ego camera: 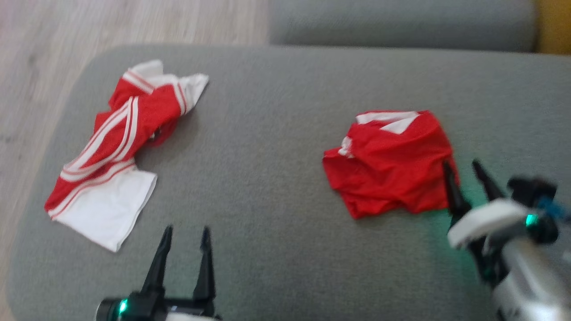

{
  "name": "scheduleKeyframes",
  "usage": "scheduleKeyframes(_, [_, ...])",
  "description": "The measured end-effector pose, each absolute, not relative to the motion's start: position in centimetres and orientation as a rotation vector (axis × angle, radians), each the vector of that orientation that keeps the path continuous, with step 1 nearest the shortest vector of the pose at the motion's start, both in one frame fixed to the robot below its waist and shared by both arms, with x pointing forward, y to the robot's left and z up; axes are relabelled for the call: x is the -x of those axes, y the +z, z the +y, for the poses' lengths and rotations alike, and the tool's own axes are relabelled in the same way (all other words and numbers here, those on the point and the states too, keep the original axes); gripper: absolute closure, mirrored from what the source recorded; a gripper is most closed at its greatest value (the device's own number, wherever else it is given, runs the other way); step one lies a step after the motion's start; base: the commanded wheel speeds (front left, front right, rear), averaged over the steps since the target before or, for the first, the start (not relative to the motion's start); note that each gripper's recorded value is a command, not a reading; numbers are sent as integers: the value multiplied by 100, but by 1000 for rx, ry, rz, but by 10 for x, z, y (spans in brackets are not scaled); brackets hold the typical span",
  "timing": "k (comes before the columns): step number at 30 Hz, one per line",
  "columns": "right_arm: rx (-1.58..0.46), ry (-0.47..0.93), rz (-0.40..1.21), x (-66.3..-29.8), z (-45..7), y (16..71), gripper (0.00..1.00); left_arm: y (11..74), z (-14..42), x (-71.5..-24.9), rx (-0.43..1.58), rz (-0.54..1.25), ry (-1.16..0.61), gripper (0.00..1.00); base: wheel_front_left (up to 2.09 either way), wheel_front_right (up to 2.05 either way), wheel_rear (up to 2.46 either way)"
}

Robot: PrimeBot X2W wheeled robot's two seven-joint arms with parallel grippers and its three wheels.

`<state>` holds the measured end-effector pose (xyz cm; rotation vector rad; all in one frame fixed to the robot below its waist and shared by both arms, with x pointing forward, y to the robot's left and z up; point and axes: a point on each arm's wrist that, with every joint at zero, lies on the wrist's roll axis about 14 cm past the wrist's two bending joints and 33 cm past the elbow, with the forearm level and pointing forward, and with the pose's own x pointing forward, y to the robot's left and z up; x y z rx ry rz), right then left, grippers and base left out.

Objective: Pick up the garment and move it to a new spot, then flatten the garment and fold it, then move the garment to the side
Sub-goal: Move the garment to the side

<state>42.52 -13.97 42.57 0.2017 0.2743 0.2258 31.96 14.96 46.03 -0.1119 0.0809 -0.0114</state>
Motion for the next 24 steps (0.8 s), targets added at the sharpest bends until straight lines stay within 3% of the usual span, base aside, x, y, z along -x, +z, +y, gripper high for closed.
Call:
scheduleKeyframes(7, [-126,240,434,-471,-150,393,0,454,147,-340,136,103,-18,0,0,0,0])
scheduleKeyframes(8, [-124,247,469,-471,-148,384,15,452,147,-341,138,109,-16,0,0,0,0])
scheduleKeyframes(9, [-135,255,499,-470,-144,377,61,451,148,-342,139,114,-10,0,0,0,0])
scheduleKeyframes(10, [-149,272,523,-468,-136,370,100,449,149,-343,141,118,-6,0,0,0,0])
scheduleKeyframes(13, [-185,303,534,-467,-124,365,100,445,154,-344,141,133,16,0,0,0,0])
scheduleKeyframes(18, [-141,262,499,-468,-155,370,100,443,147,-348,152,139,-1,0,0,0,0])
scheduleKeyframes(24, [-13,116,502,-465,-250,376,100,439,126,-366,157,142,-79,0,0,0,0])
